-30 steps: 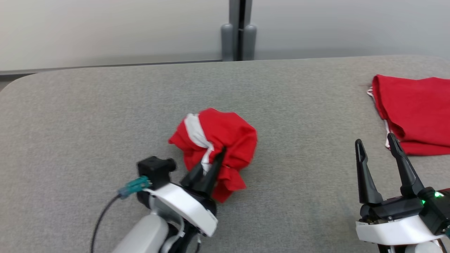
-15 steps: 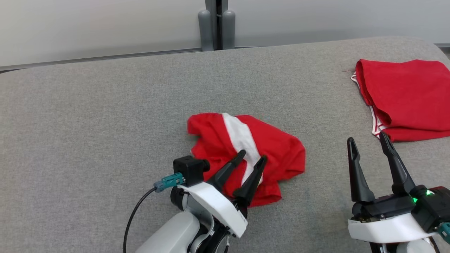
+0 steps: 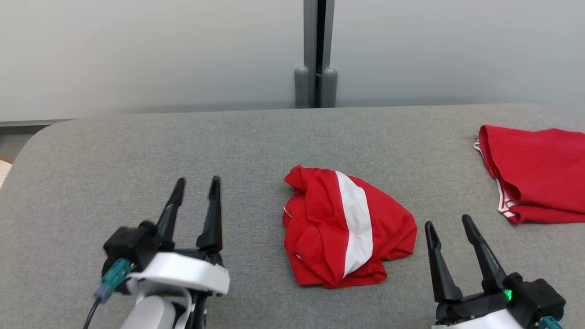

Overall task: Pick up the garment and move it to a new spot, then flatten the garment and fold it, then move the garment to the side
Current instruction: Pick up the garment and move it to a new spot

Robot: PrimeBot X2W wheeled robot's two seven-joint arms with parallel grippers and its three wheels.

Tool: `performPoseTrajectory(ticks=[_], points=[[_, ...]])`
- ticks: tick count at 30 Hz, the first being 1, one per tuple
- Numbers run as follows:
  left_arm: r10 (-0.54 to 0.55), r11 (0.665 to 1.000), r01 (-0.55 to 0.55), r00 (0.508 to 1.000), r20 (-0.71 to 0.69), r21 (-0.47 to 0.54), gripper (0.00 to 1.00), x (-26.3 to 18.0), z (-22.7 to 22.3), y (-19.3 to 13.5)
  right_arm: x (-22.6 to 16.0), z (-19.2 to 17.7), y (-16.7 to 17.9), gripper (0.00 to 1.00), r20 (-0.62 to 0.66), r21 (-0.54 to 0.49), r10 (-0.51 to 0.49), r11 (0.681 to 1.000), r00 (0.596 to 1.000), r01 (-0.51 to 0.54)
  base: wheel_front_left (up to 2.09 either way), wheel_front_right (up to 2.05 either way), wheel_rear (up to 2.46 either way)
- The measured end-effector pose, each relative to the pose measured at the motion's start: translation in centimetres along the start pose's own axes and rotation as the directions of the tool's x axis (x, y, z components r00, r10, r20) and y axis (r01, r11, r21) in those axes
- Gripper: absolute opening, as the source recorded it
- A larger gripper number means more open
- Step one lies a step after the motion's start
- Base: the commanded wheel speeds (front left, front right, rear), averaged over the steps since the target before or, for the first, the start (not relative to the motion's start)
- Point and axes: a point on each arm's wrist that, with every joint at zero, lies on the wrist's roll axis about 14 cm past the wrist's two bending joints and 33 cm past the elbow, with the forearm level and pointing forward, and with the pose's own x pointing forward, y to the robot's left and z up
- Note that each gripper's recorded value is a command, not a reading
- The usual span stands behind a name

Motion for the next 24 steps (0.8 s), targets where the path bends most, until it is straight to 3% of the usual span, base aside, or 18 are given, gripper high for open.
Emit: performPoseTrajectory(ticks=[5, 11, 17, 24], points=[[0.132, 0.977, -0.144, 0.988, 0.083, 0.157, 1.0, -5.0, 2.1, 4.3, -0.5, -0.2, 2.3, 1.0, -0.005, 0.032, 0.056, 0.998, 0.998, -0.055, 0.0, 0.0, 0.0], [0.25, 0.931, -0.273, 0.961, 0.121, 0.241, 1.0, -10.4, 2.7, 7.5, -1.7, -0.6, 3.2, 1.0, -0.023, 0.034, 0.072, 0.997, 0.997, -0.071, 0.0, 0.0, 0.0], [0.251, 0.921, -0.249, 0.967, 0.029, 0.3, 1.0, -13.8, -0.4, 7.3, -3.6, -2.3, 4.0, 1.0, -0.081, 0.029, 0.086, 0.996, 0.993, -0.084, 0.0, 0.0, 0.0], [0.239, 0.925, -0.229, 0.971, 0.003, 0.304, 1.0, -14.1, -1.4, 6.9, -4.2, -2.5, 4.2, 1.0, -0.086, 0.038, 0.081, 0.996, 0.993, -0.078, 0.0, 0.0, 0.0]])
